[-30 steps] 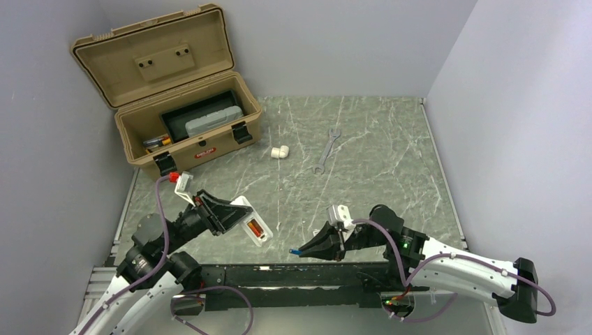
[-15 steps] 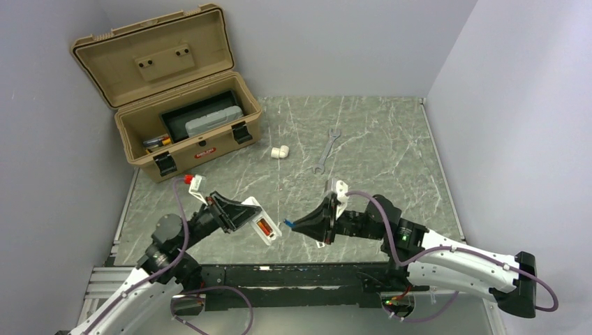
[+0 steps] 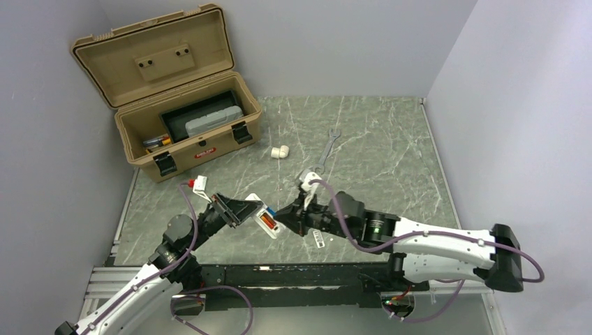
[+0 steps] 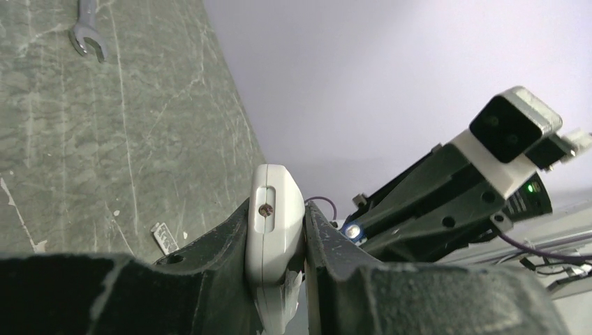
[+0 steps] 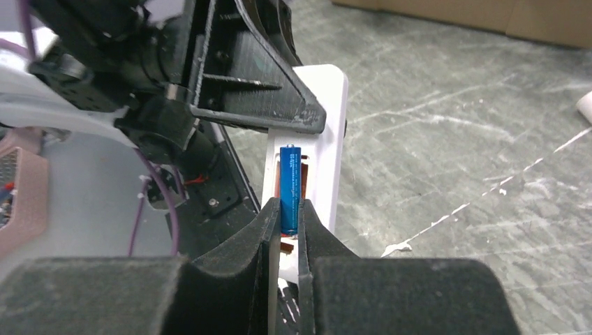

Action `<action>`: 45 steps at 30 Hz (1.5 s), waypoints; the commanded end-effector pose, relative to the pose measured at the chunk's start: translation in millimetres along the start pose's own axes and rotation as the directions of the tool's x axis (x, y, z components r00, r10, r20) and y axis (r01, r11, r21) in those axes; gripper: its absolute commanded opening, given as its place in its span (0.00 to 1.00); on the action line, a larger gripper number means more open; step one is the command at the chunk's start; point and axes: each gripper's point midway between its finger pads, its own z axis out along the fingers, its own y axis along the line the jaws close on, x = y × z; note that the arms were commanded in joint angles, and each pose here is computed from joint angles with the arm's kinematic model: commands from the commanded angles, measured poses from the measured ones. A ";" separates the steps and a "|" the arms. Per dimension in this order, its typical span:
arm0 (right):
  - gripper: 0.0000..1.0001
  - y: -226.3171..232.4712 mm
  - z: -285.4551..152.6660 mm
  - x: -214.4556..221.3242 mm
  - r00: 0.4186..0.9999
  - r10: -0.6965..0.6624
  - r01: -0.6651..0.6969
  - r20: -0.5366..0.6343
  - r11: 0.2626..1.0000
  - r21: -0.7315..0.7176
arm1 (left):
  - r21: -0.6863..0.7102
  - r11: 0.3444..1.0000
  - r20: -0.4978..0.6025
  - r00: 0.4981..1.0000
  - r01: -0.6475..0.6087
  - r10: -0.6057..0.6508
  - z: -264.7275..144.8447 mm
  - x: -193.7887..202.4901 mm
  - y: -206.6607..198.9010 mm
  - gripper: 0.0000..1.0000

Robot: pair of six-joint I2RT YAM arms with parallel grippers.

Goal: Load the batteries into the remote control
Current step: Load the battery into the remote control.

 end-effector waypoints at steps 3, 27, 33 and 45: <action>0.00 5.6 24.8 -10.0 1.000 0.021 -0.023 0.023 0.996 0.081 | 0.021 1.000 0.081 0.996 0.024 -0.025 -0.2 -21.0 -21.7 0.00; 0.05 -2.2 44.3 11.7 0.997 -0.036 0.048 -0.068 0.981 0.186 | 0.012 1.000 0.078 0.997 0.028 -0.029 -3.3 -19.9 -20.8 0.00; 0.16 -2.9 43.3 13.9 0.996 -0.053 0.067 -0.075 0.978 0.199 | 0.007 0.999 0.079 0.996 0.031 -0.032 -4.0 -19.5 -18.5 0.00; 0.20 0.8 38.6 7.2 0.995 -0.077 0.088 -0.061 0.977 0.193 | 0.000 0.999 0.072 0.996 0.047 -0.047 -3.5 -16.7 -14.3 0.00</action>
